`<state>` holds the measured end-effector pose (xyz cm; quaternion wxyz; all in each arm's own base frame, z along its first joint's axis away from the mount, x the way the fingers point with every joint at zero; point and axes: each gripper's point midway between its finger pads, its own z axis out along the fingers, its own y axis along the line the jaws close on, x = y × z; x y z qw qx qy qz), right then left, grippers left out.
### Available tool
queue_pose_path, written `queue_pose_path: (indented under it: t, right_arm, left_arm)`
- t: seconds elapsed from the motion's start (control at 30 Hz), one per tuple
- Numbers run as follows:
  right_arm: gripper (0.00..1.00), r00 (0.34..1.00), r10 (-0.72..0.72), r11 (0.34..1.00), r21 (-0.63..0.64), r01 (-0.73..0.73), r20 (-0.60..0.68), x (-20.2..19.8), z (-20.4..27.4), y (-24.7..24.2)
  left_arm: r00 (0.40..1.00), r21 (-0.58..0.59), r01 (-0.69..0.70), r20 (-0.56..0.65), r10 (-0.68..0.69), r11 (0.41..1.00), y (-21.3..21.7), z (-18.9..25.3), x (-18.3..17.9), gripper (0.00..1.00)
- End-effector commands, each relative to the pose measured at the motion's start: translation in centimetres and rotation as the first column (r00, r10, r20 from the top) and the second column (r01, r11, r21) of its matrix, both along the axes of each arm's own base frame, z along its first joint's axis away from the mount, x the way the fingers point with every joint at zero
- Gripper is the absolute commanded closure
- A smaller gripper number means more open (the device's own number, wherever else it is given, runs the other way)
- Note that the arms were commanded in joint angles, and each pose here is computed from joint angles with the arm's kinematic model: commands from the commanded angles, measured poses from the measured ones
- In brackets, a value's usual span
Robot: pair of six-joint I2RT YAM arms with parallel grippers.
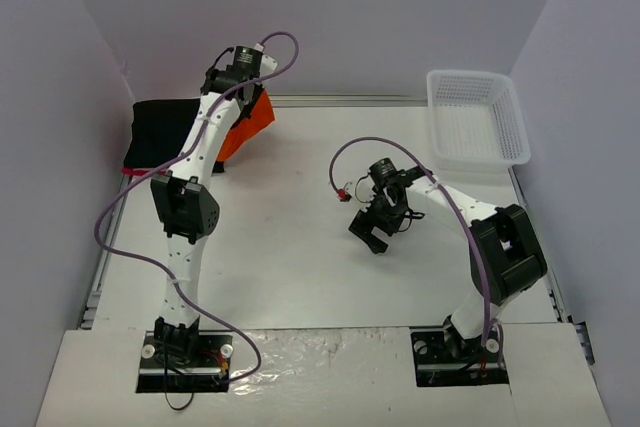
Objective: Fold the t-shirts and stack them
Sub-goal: Put the neatly folded tshirt into the corner of the board with the left arm
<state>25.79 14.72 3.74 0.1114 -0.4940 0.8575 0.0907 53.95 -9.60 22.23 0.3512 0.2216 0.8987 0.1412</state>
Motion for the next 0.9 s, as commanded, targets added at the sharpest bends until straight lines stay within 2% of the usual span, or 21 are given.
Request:
queue_pose_path:
  t: [0.0, 0.2, 0.3, 0.6, 0.63, 0.67, 0.87]
  right_arm:
    - [0.00, 0.999, -0.020, 1.000, -0.007, 0.020, -0.043, -0.7, -0.7, -0.4]
    - [0.00, 0.998, -0.029, 0.999, -0.029, 0.027, -0.054, -0.7, -1.4, -0.7]
    - [0.00, 0.998, -0.034, 0.999, -0.033, 0.032, -0.058, -0.6, -1.5, -0.8]
    - [0.00, 0.997, -0.063, 0.997, -0.056, 0.061, -0.045, 0.0, -1.9, -1.5]
    - [0.00, 0.997, -0.068, 0.996, -0.061, 0.065, -0.042, 0.1, -1.8, -1.7]
    - [0.00, 0.996, -0.077, 0.995, -0.062, 0.074, -0.043, 0.2, -1.9, -2.0]
    - [0.00, 0.992, -0.125, 0.991, -0.043, 0.124, -0.028, 0.9, -1.2, -3.0]
  left_arm:
    - [0.998, 0.074, -0.014, 0.056, 0.009, 0.997, 1.6, 3.0, 0.2, 0.98]
    - [0.997, 0.085, -0.039, 0.063, 0.034, 0.996, 3.4, 2.9, 0.9, 0.98]
    - [0.996, 0.050, -0.075, 0.054, 0.073, 0.996, 5.6, 2.5, 1.2, 0.98]
    - [0.970, -0.054, -0.227, 0.076, 0.230, 0.973, 14.7, 1.7, 2.1, 0.98]
    - [0.974, -0.064, -0.218, 0.048, 0.222, 0.974, 14.8, 0.6, 2.0, 0.98]
    - [0.964, -0.063, -0.258, 0.054, 0.262, 0.964, 17.1, 0.4, 2.0, 0.98]
    - [0.956, -0.120, -0.288, 0.017, 0.292, 0.950, 20.2, -2.5, 2.1, 0.97]
